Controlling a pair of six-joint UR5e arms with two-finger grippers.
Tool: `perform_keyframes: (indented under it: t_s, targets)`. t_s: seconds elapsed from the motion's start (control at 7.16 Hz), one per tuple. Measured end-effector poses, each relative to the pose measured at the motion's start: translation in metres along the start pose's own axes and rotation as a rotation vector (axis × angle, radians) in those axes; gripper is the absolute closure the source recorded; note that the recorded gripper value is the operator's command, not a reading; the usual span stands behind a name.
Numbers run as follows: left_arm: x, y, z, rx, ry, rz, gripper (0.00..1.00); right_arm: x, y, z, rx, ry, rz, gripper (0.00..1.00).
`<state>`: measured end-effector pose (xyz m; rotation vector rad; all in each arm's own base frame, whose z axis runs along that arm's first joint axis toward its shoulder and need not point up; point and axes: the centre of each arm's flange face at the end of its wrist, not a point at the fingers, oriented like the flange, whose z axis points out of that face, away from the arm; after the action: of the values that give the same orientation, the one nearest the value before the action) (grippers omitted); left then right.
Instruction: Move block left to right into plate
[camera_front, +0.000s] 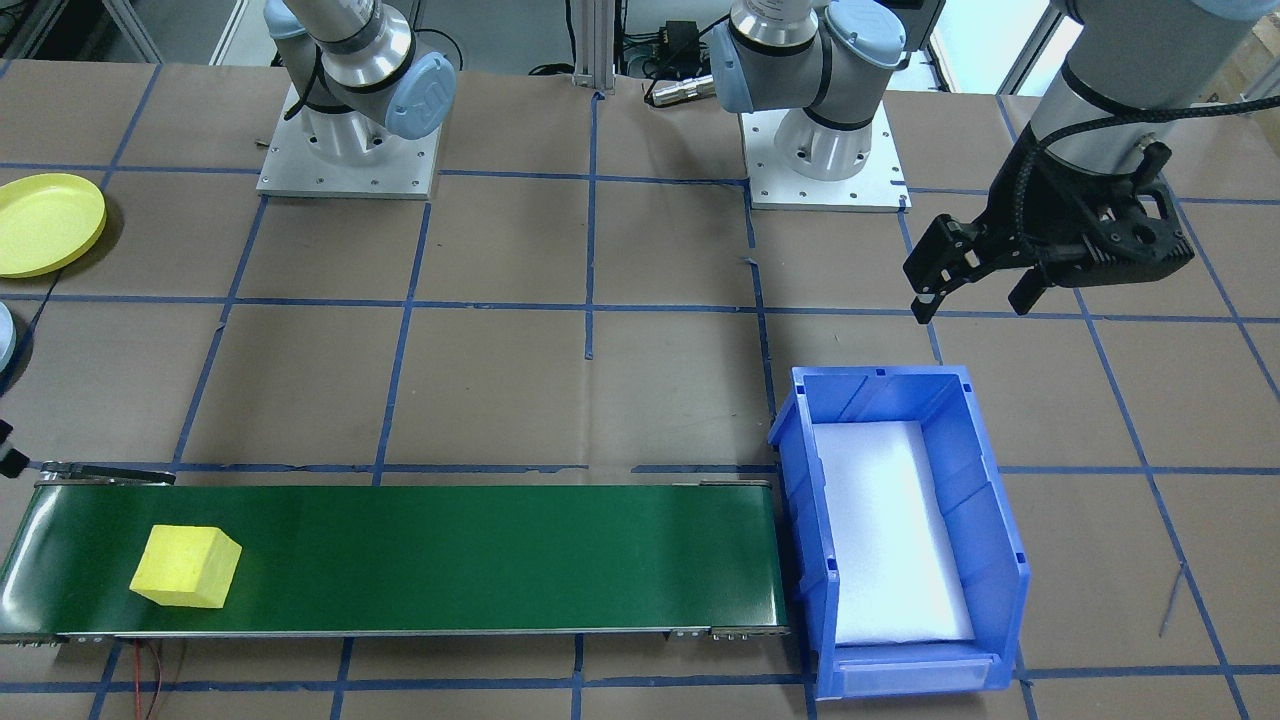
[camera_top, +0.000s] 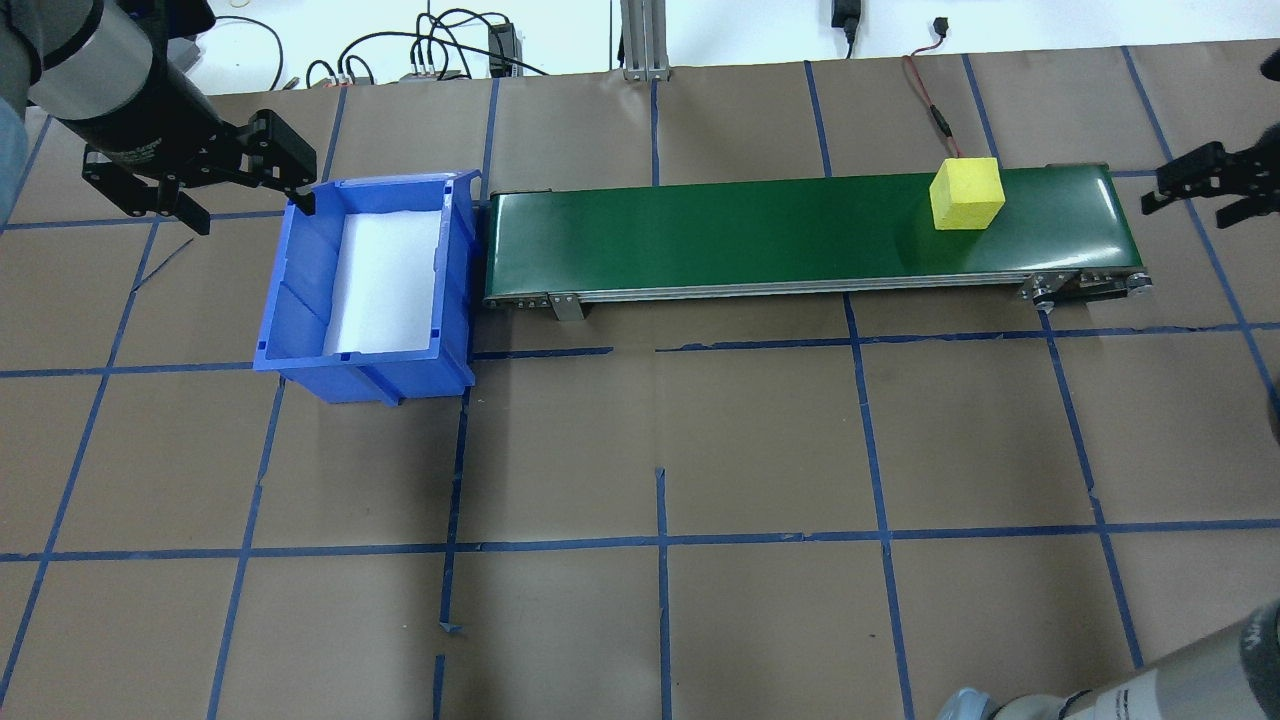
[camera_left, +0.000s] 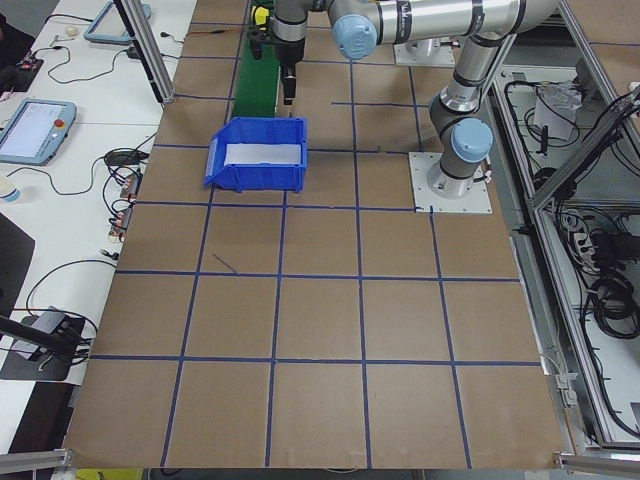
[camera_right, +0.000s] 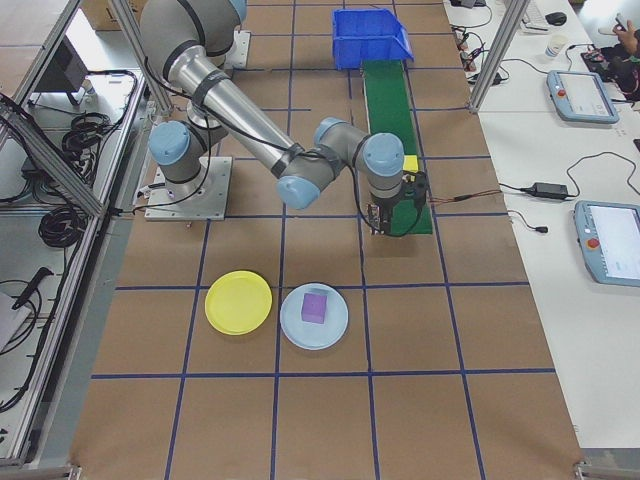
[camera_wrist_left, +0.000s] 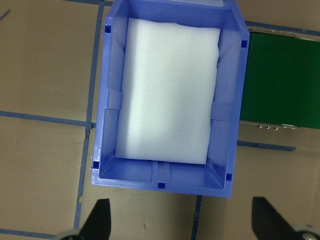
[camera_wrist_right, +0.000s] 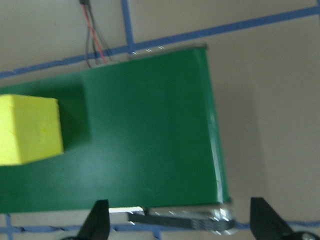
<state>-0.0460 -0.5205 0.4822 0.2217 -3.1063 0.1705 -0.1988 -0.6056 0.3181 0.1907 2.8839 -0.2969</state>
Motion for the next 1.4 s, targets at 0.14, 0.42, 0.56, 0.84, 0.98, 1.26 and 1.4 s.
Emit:
perform_keyframes:
  t_s: [0.14, 0.42, 0.56, 0.84, 0.98, 1.26, 1.4]
  targets:
    - [0.000, 0.000, 0.000, 0.003, 0.000, 0.000, 0.00, -0.034, -0.017, 0.012, 0.007, -0.042, 0.022, 0.00]
    - [0.000, -0.001, -0.001, 0.006, 0.000, -0.001, 0.00, -0.069, -0.032, 0.034, 0.024, -0.119, 0.055, 0.00]
    - [0.000, -0.001, -0.001, 0.008, 0.000, -0.001, 0.00, -0.078, -0.035, 0.045, 0.030, -0.141, 0.059, 0.00]
    - [-0.001, -0.003, -0.003, 0.016, -0.002, -0.003, 0.00, -0.079, -0.040, 0.068, 0.030, -0.153, 0.055, 0.00]
    - [-0.001, -0.004, -0.005, 0.029, -0.002, -0.005, 0.00, -0.075, -0.038, 0.079, 0.017, -0.135, 0.042, 0.07]
    - [-0.002, -0.005, -0.004, 0.042, -0.004, -0.006, 0.00, -0.062, -0.036, 0.087, 0.002, -0.024, -0.010, 0.46]
    - [-0.002, -0.006, -0.003, 0.042, -0.004, -0.007, 0.00, -0.057, -0.036, 0.086, -0.003, 0.025, -0.024, 0.67]
